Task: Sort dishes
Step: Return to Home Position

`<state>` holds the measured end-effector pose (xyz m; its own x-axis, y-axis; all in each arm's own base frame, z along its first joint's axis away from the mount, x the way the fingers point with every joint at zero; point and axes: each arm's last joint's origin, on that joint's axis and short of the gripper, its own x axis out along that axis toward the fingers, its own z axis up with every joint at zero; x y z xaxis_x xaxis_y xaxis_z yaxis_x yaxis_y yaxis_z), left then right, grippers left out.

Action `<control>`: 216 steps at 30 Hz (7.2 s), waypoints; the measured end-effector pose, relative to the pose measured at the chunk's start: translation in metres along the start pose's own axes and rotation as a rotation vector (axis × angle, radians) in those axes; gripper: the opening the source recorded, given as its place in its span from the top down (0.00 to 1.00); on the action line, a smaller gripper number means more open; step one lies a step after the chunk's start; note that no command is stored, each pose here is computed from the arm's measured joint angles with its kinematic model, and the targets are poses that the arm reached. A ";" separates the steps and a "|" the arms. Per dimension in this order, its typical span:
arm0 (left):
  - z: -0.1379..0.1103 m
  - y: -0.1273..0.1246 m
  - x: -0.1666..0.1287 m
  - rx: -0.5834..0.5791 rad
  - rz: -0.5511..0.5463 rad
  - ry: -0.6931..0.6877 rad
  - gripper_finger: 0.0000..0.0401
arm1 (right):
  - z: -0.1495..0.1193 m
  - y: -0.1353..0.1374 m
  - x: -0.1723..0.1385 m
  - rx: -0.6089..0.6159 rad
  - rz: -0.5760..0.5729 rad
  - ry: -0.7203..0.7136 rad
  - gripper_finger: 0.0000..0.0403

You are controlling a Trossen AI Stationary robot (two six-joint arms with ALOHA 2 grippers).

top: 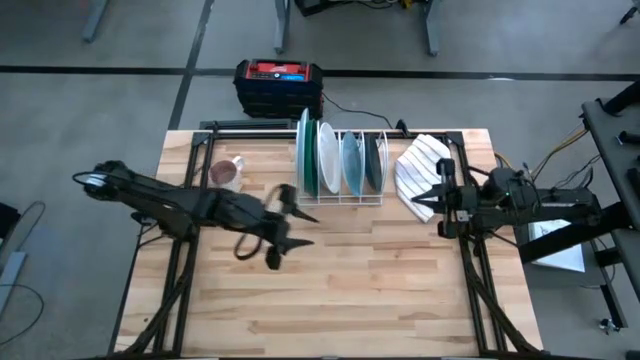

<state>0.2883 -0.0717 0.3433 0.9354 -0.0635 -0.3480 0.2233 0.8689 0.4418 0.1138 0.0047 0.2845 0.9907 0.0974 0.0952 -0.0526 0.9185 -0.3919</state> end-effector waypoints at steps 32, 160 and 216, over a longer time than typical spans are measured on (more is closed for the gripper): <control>-0.195 -0.050 -0.103 -0.358 0.653 -0.059 0.89 | -0.054 0.021 -0.005 -0.012 -0.024 0.124 1.00; -0.288 0.042 -0.173 -0.399 1.436 0.239 1.00 | -0.092 0.035 -0.028 -0.160 -0.188 0.038 1.00; -0.288 0.042 -0.173 -0.399 1.436 0.239 1.00 | -0.092 0.035 -0.028 -0.160 -0.188 0.038 1.00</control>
<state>0.0567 0.1174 0.1845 0.2144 0.9762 0.0323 -0.9395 0.1971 0.2802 0.0957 -0.0012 0.1836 0.9854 -0.0871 0.1465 0.1507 0.8466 -0.5104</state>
